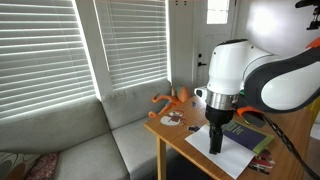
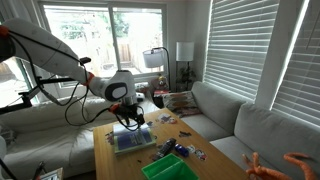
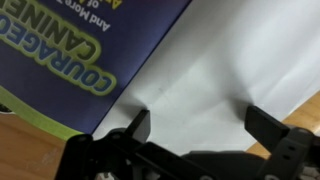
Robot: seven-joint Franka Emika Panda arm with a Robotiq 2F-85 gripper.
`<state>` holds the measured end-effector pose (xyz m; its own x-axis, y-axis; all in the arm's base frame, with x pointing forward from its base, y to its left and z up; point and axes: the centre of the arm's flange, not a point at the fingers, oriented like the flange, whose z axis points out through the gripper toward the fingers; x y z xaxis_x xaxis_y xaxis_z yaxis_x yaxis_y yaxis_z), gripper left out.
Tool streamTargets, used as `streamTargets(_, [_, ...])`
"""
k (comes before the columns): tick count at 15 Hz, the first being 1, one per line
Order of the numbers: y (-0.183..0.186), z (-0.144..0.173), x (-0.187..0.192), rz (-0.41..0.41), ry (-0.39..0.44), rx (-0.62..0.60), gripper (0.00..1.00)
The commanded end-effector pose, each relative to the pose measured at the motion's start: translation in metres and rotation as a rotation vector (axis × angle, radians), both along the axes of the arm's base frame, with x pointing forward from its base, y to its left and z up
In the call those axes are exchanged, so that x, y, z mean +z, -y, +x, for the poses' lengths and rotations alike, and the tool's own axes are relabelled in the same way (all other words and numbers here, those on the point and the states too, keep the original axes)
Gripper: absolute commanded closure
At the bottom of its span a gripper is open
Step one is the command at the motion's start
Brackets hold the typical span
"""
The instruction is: Open the book
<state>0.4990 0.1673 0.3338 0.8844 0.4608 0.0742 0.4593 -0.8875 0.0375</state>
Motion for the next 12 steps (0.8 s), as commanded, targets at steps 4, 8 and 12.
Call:
streamTargets(4, [-0.005, -0.006, 0.002, 0.005, 0.045, -0.013, 0.00])
streamTargets(8, [-0.011, -0.006, 0.017, 0.029, 0.080, -0.001, 0.00])
streamTargets(12, [-0.016, -0.006, 0.026, 0.047, 0.118, 0.006, 0.00])
